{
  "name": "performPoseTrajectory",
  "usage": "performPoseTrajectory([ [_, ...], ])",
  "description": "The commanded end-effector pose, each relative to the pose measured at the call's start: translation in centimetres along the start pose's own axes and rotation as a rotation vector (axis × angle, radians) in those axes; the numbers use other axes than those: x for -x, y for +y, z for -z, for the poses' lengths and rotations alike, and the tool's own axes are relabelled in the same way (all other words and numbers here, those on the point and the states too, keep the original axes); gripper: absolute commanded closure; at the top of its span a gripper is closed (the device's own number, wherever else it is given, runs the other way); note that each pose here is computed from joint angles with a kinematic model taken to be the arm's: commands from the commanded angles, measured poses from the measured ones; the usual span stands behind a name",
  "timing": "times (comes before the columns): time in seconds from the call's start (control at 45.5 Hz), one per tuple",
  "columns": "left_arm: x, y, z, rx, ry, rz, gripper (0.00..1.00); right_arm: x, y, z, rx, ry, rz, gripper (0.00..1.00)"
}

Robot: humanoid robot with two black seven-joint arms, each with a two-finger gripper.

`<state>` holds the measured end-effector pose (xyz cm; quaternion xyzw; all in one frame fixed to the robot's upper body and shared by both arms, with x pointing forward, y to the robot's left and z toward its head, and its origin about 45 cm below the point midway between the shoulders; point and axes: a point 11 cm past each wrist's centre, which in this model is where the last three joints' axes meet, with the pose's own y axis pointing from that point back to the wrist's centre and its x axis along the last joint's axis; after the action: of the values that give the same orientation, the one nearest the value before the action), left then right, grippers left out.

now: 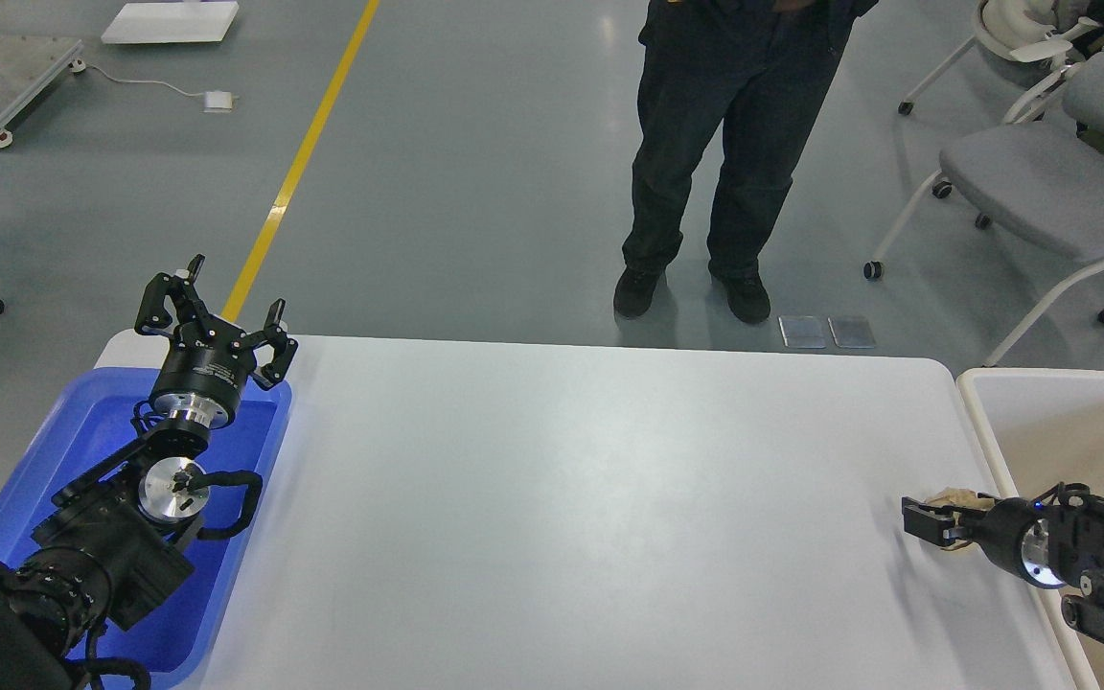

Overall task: Tidy desktop
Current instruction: 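Lift the beige item with the right gripper toward the white bin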

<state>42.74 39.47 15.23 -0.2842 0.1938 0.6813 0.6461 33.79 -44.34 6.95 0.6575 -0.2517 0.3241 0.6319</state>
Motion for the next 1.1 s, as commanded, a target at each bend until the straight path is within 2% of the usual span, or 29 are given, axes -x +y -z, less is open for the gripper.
performPoseTrajectory([
  [0.0,0.0,0.0,0.0,0.000,0.000,0.000,0.00,0.6,-0.3,0.6,-0.006,-0.020,-0.001,0.00],
  [0.198,0.0,0.0,0.0,0.000,0.000,0.000,0.00,0.8,-0.3,0.7,-0.023,-0.020,0.011,0.24],
  [0.22,0.0,0.0,0.0,0.000,0.000,0.000,0.00,0.8,-0.3,0.8,-0.025,-0.025,0.014,0.29],
  [0.264,0.0,0.0,0.0,0.000,0.000,0.000,0.00,0.9,-0.3,0.8,-0.025,-0.027,0.023,0.49],
  [0.308,0.0,0.0,0.0,0.000,0.000,0.000,0.00,1.0,-0.3,0.8,-0.026,-0.028,0.030,0.63],
  [0.396,0.0,0.0,0.0,0.000,0.000,0.000,0.00,1.7,-0.4,1.2,-0.031,-0.035,0.046,0.81],
  [0.462,0.0,0.0,0.0,0.000,0.000,0.000,0.00,1.8,-0.4,1.2,-0.028,-0.036,0.048,0.89],
  [0.506,0.0,0.0,0.0,0.000,0.000,0.000,0.00,1.7,-0.4,0.9,-0.021,-0.034,0.045,0.98],
  [0.682,0.0,0.0,0.0,0.000,0.000,0.000,0.00,1.1,-0.3,0.3,-0.002,-0.052,0.025,1.00],
  [0.88,0.0,0.0,0.0,0.000,0.000,0.000,0.00,-2.1,-0.4,0.6,-0.043,-0.220,-0.063,1.00],
  [1.078,0.0,0.0,0.0,0.000,0.001,0.001,0.00,-5.5,1.4,-1.7,-0.058,-0.319,-0.078,1.00],
])
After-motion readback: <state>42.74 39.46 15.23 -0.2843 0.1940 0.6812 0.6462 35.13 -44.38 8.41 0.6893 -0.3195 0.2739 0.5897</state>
